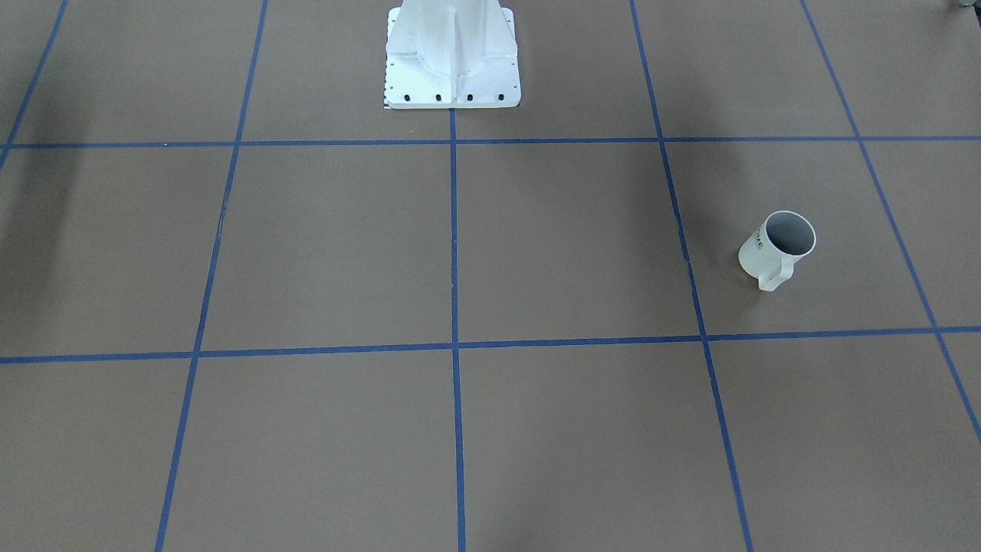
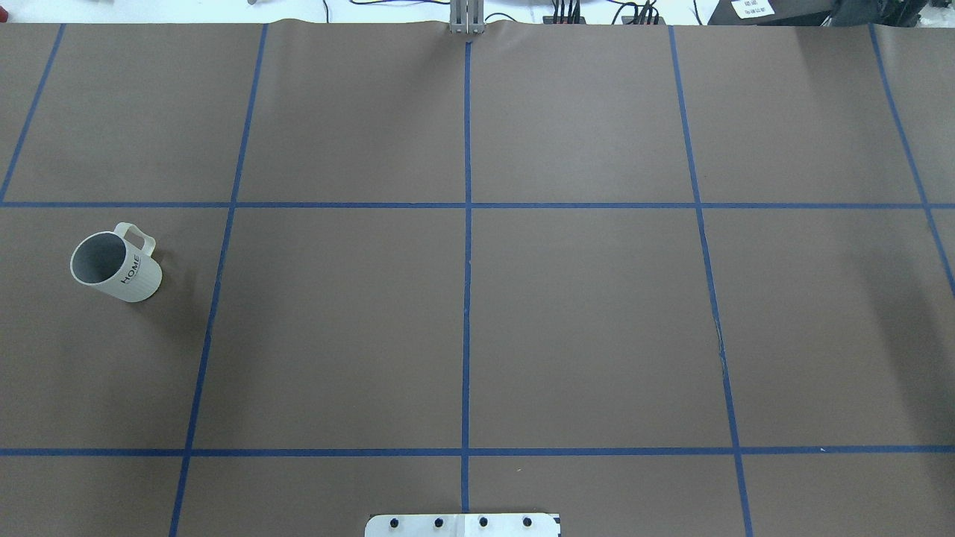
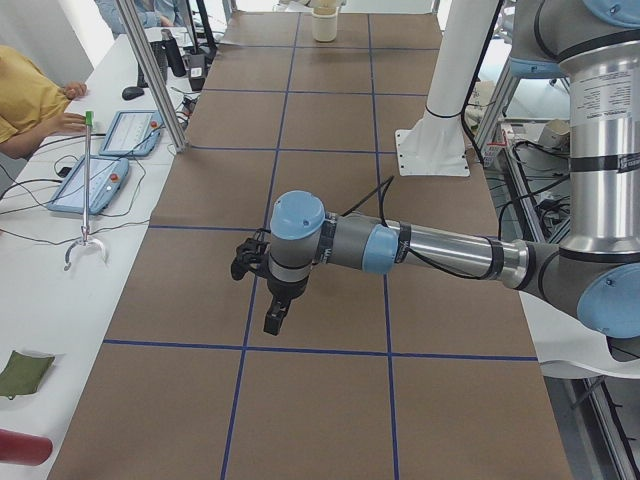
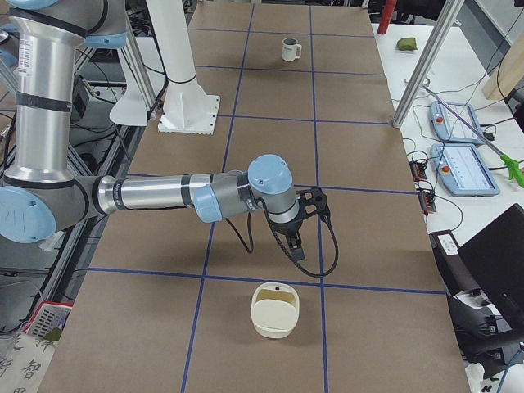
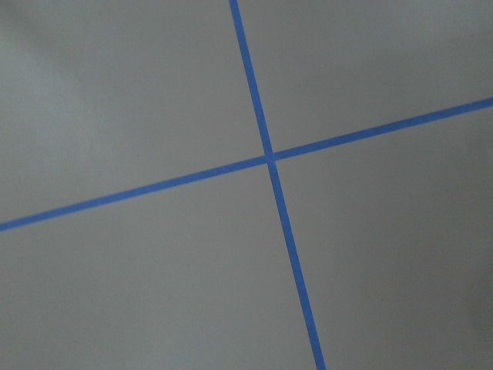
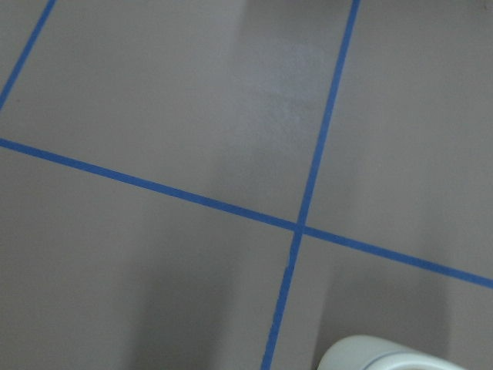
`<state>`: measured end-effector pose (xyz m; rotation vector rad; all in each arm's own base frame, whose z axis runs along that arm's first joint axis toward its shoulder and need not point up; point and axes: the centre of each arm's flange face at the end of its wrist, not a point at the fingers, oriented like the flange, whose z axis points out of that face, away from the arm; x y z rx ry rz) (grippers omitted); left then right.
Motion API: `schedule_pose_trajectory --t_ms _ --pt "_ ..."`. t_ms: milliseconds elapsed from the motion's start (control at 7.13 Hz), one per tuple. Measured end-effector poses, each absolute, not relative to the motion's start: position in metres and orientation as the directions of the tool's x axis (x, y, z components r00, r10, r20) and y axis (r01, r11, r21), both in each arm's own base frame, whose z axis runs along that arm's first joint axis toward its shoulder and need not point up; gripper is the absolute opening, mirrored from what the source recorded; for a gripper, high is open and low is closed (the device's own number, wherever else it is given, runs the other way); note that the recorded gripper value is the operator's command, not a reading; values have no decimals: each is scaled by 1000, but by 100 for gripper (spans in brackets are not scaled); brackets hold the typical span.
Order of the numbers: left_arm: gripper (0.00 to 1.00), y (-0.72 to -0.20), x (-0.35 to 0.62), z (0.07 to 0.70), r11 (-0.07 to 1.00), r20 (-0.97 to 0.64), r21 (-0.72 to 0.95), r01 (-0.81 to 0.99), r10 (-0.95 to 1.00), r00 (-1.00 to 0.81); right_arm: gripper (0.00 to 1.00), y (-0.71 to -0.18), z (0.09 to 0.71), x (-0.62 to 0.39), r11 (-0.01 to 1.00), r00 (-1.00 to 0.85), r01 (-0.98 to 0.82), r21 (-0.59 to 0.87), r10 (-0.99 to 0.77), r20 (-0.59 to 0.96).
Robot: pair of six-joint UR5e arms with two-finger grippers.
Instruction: Left arm hands cup to right arm to dump lemon
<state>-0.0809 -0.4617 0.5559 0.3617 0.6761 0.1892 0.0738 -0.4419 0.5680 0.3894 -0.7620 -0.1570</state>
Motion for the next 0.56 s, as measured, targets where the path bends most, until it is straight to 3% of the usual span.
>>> schedule_pose_trajectory --t_ms 561 --pt "100 -479 -54 541 902 -616 429 48 254 745 100 -453 540 32 827 638 58 559 -461 616"
